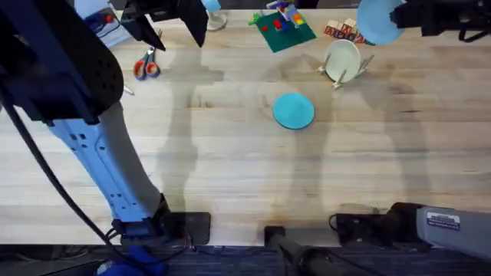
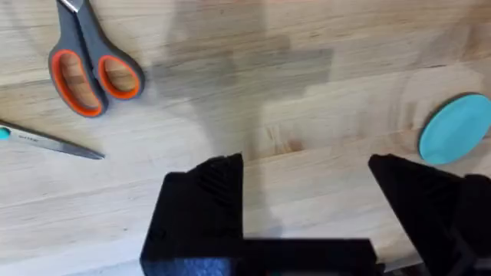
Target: Pick up the plates from the table one by one and place each into a slot on the dish rack.
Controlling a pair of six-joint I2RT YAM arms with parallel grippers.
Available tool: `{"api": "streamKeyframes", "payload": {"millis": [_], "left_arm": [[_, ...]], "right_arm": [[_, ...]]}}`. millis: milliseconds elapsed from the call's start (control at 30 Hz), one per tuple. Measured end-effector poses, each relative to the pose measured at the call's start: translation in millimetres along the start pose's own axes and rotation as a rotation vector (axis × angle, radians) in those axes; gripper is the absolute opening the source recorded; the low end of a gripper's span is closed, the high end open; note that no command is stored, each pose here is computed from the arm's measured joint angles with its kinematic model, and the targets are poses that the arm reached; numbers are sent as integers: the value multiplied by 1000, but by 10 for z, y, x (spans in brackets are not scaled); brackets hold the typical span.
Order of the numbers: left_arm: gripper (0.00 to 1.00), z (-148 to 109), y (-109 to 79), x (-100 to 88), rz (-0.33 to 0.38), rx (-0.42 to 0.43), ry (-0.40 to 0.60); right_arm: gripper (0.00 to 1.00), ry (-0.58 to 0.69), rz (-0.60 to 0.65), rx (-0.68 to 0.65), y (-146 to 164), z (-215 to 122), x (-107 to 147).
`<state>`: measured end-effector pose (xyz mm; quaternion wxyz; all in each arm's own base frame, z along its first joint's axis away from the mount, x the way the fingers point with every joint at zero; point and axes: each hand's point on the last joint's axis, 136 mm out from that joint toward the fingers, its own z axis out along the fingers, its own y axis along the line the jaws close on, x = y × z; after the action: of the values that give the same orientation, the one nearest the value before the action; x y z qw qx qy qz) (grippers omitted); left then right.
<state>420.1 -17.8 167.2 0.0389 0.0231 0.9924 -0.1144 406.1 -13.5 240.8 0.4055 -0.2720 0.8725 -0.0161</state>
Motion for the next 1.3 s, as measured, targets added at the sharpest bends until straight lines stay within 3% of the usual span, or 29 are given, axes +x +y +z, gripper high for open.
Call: {"api": "streamKeyframes", "payload": {"millis": [700, 1300], "left_arm": [[994, 0, 0, 4, -1, 0, 2], [994, -1, -1, 4, -3, 0, 1]], "right_arm": [[31, 133, 66, -93, 245, -33, 322], [31, 180, 43, -44, 162, -40, 410]]}}
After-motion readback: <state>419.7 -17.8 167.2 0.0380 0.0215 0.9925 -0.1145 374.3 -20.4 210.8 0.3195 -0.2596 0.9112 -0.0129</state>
